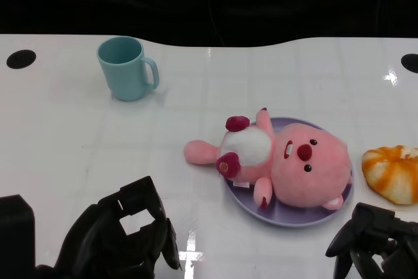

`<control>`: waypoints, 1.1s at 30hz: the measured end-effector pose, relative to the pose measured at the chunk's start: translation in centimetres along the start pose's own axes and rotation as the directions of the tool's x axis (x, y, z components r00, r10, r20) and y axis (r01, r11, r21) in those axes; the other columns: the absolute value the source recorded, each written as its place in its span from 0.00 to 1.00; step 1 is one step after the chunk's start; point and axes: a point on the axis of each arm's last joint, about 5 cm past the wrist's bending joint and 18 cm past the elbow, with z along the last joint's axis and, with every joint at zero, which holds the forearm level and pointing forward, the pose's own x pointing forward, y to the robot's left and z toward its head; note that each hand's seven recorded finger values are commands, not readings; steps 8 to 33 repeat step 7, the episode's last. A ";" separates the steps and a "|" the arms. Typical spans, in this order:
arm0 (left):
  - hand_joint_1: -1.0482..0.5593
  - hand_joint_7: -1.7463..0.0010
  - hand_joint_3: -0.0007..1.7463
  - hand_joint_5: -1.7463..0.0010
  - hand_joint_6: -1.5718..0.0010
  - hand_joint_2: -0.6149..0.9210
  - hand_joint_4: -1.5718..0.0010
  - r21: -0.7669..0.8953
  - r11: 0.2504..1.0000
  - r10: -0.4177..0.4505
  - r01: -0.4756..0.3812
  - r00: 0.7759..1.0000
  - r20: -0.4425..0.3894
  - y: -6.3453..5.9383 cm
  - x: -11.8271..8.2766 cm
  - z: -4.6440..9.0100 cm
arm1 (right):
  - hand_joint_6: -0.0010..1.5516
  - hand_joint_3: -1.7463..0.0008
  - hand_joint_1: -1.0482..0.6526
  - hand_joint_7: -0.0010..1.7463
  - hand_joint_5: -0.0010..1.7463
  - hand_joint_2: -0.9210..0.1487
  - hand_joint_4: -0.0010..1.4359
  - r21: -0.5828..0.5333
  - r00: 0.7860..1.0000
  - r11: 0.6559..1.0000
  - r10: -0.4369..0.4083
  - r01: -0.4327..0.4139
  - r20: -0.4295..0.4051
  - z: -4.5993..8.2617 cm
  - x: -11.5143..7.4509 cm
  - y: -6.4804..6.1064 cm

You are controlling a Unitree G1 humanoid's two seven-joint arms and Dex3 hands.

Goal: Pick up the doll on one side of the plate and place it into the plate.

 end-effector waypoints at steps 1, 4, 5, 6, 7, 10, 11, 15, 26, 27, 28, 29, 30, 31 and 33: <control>0.55 0.02 0.86 0.00 0.56 0.62 0.44 0.000 1.000 -0.002 0.002 1.000 -0.001 0.0 0.0 0.0 | 0.50 0.60 0.22 0.74 0.91 0.13 0.56 -0.001 1.000 1.000 0.000 0.000 0.003 0.0 0.0 0.0; 0.55 0.01 0.86 0.00 0.56 0.61 0.44 -0.002 1.000 -0.012 0.012 1.000 -0.001 0.1 0.0 -0.1 | 0.50 0.59 0.22 0.75 0.92 0.14 0.56 -0.003 1.000 1.000 -0.001 0.001 0.006 0.0 0.0 0.0; 0.55 0.01 0.86 0.00 0.56 0.61 0.44 -0.002 1.000 -0.015 0.015 1.000 0.000 0.1 0.0 -0.1 | 0.50 0.57 0.22 0.75 0.92 0.16 0.56 -0.005 1.000 1.000 -0.001 0.001 0.006 -0.1 0.0 0.0; 0.55 0.01 0.86 0.00 0.56 0.61 0.44 -0.002 1.000 -0.014 0.014 1.000 0.001 0.1 0.0 -0.1 | 0.50 0.55 0.22 0.75 0.92 0.17 0.56 -0.008 1.000 1.000 0.000 0.000 0.006 -0.1 0.0 0.0; 0.55 0.01 0.86 0.00 0.56 0.61 0.44 -0.002 1.000 -0.014 0.014 1.000 0.001 0.1 0.0 -0.1 | 0.50 0.54 0.22 0.75 0.92 0.18 0.56 -0.012 1.000 1.000 0.001 -0.001 0.006 -0.1 0.0 0.0; 0.55 0.01 0.86 0.00 0.56 0.61 0.44 -0.002 1.000 -0.014 0.014 1.000 0.001 0.1 0.0 -0.1 | 0.50 0.54 0.22 0.75 0.92 0.18 0.56 -0.012 1.000 1.000 0.001 -0.001 0.006 -0.1 0.0 0.0; 0.55 0.01 0.86 0.00 0.56 0.61 0.44 -0.002 1.000 -0.014 0.014 1.000 0.001 0.1 0.0 -0.1 | 0.50 0.54 0.22 0.75 0.92 0.18 0.56 -0.012 1.000 1.000 0.001 -0.001 0.006 -0.1 0.0 0.0; 0.55 0.01 0.86 0.00 0.56 0.61 0.44 -0.002 1.000 -0.014 0.014 1.000 0.001 0.1 0.0 -0.1 | 0.50 0.54 0.22 0.75 0.92 0.18 0.56 -0.012 1.000 1.000 0.001 -0.001 0.006 -0.1 0.0 0.0; 0.55 0.01 0.86 0.00 0.56 0.61 0.44 -0.002 1.000 -0.014 0.014 1.000 0.001 0.1 0.0 -0.1 | 0.50 0.54 0.22 0.75 0.92 0.18 0.56 -0.012 1.000 1.000 0.001 -0.001 0.006 -0.1 0.0 0.0; 0.55 0.01 0.86 0.00 0.56 0.61 0.44 -0.002 1.000 -0.014 0.014 1.000 0.001 0.1 0.0 -0.1 | 0.50 0.54 0.22 0.75 0.92 0.18 0.56 -0.012 1.000 1.000 0.001 -0.001 0.006 -0.1 0.0 0.0; 0.55 0.01 0.86 0.00 0.56 0.61 0.44 -0.002 1.000 -0.014 0.014 1.000 0.001 0.1 0.0 -0.1 | 0.50 0.54 0.22 0.75 0.92 0.18 0.56 -0.012 1.000 1.000 0.001 -0.001 0.006 -0.1 0.0 0.0; 0.55 0.01 0.86 0.00 0.56 0.61 0.44 -0.002 1.000 -0.014 0.014 1.000 0.001 0.1 0.0 -0.1 | 0.50 0.54 0.22 0.75 0.92 0.18 0.56 -0.012 1.000 1.000 0.001 -0.001 0.006 -0.1 0.0 0.0; 0.55 0.01 0.86 0.00 0.56 0.61 0.44 -0.002 1.000 -0.014 0.014 1.000 0.001 0.1 0.0 -0.1 | 0.50 0.54 0.22 0.75 0.92 0.18 0.56 -0.012 1.000 1.000 0.001 -0.001 0.006 -0.1 0.0 0.0; 0.55 0.01 0.86 0.00 0.56 0.61 0.44 -0.002 1.000 -0.014 0.014 1.000 0.001 0.1 0.0 -0.1 | 0.50 0.54 0.22 0.75 0.92 0.18 0.56 -0.012 1.000 1.000 0.001 -0.001 0.006 -0.1 0.0 0.0; 0.55 0.01 0.86 0.00 0.56 0.61 0.44 -0.002 1.000 -0.014 0.014 1.000 0.001 0.1 0.0 -0.1 | 0.50 0.54 0.22 0.75 0.92 0.18 0.56 -0.012 1.000 1.000 0.001 -0.001 0.006 -0.1 0.0 0.0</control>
